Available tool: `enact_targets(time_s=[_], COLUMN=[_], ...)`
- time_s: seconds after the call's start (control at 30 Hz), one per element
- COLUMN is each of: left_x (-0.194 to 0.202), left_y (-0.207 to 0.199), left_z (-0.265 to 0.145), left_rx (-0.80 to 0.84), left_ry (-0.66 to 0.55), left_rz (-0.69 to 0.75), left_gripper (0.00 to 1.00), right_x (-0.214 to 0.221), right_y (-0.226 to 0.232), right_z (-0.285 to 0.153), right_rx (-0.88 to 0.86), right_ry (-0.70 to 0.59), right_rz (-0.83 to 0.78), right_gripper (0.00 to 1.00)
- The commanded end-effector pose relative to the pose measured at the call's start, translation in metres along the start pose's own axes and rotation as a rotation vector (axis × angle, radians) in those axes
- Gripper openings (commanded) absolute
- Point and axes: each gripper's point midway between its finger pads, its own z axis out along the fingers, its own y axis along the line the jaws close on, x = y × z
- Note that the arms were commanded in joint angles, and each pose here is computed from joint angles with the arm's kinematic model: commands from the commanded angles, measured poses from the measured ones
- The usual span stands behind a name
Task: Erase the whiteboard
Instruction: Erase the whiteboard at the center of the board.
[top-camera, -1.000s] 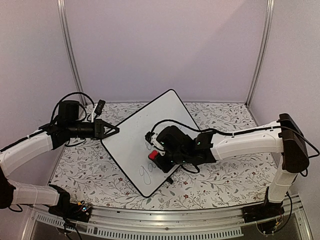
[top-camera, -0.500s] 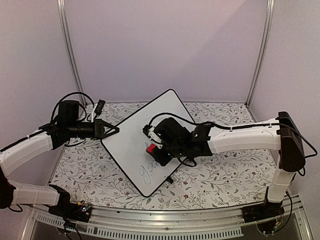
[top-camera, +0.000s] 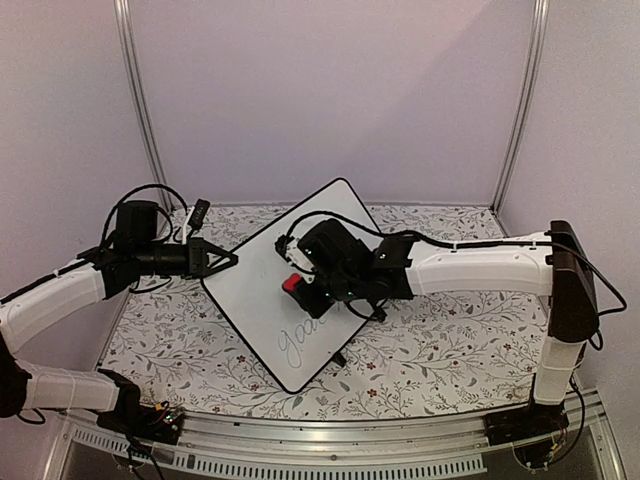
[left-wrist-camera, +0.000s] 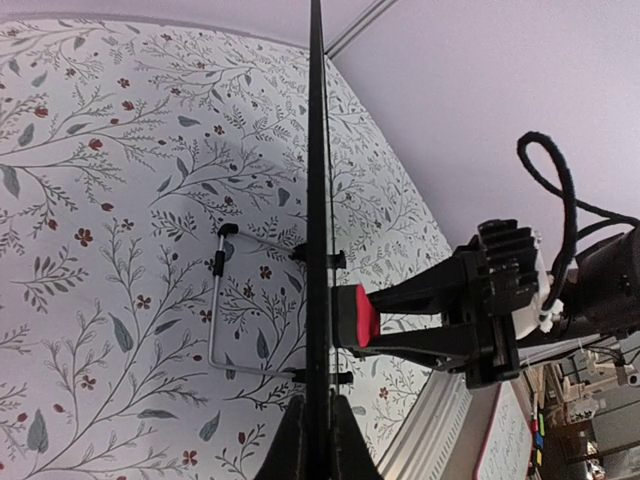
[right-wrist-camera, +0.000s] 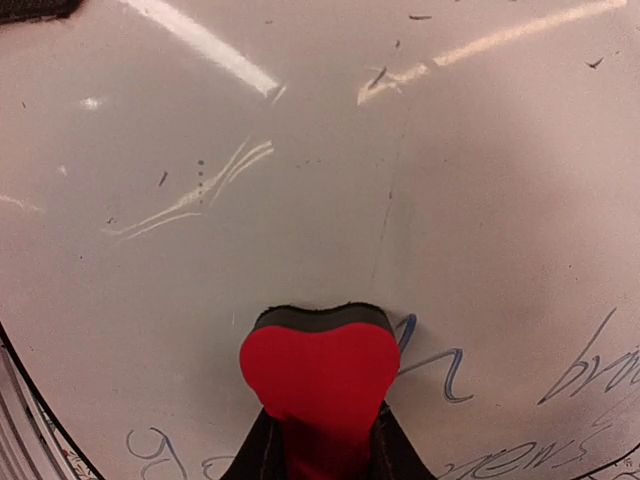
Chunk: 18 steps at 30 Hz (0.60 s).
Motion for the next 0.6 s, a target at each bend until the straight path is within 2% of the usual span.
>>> enact_targets(time_s=[0.0, 0.17, 0.57], left_x=[0.004, 0.004, 0.004], left_y=[-0.009, -0.009, -0.008], left_z=[0.001, 0.001, 0.001], left_rx=[0.046, 0.046, 0.048], left_ry=[0.013, 0.013, 0.016], left_rz=[0.032, 0.032, 0.029], left_gripper=[0.00, 0.00, 0.00], right_x=[-0.007, -0.005, 0.052], right_y=[-0.010, -0.010, -0.016], right_z=[0.016, 0.015, 0.007], right_rx=[0.018, 0.013, 0.008], right_ry=[-0.009, -0.003, 0.075], right_rz=[0.002, 0.003, 0.055], right_gripper=[0.00, 0.00, 0.00])
